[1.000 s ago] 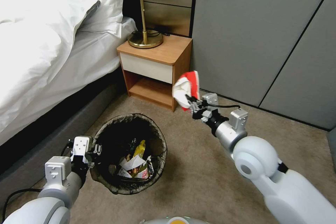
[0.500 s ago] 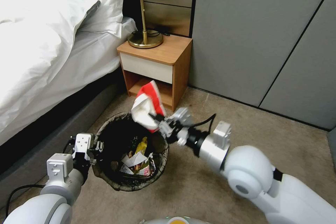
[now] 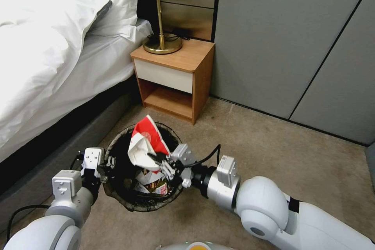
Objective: Pick up the trash bin, then pick up the garbage from the floor and place it into the trash bin.
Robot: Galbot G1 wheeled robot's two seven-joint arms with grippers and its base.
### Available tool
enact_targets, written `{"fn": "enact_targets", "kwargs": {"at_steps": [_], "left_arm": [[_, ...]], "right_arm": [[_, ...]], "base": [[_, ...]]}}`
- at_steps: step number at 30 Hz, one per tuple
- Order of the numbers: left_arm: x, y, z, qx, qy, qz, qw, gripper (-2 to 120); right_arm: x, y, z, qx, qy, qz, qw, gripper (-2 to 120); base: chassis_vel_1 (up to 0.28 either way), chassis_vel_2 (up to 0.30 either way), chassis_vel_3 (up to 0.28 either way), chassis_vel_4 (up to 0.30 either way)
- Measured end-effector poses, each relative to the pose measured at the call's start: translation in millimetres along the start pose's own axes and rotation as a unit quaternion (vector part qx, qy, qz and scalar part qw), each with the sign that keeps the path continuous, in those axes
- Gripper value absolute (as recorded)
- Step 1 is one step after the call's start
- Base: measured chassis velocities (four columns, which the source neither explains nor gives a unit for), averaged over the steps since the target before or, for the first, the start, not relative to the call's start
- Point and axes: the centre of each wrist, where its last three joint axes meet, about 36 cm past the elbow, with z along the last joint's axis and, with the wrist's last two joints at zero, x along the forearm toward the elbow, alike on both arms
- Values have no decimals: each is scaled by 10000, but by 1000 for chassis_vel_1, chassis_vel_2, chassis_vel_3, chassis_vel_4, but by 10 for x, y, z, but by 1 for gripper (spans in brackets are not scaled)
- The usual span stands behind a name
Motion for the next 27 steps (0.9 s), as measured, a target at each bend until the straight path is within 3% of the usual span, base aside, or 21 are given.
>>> {"fn": "enact_targets", "kwargs": {"at_steps": [4,7,8,18,20,23,24,27], "left_arm": [[1,1,1,3,3,-2,10000,1],[1,3,0,8,-1,-20,10000,1],[1,3,0,8,-1,-20,10000,1],[4,1,7,-2,3,-51,10000,1],[7,0,13,0,13,-54,10000,1],[12,5,19,-9,37,-64,10000,1],[12,5,19,-9,37,-64,10000,1],[21,20,29,-48,81,-109,9999,1]], "right_arm": [[-6,3,-7,5,-8,70,10000,27],[8,-10,-35,53,-67,129,9999,45],[8,-10,-35,53,-67,129,9999,45],[250,-172,-319,214,-763,544,9954,80],[393,-133,-415,199,-1002,794,9916,92],[601,-90,-513,126,-1249,1214,9846,99],[601,-90,-513,126,-1249,1214,9846,99],[782,-192,-550,16,-1503,1969,9688,100]], "base": [[0,0,0,0],[0,0,0,0],[0,0,0,0],[0,0,0,0],[0,0,0,0],[0,0,0,0],[0,0,0,0],[0,0,0,0]]}}
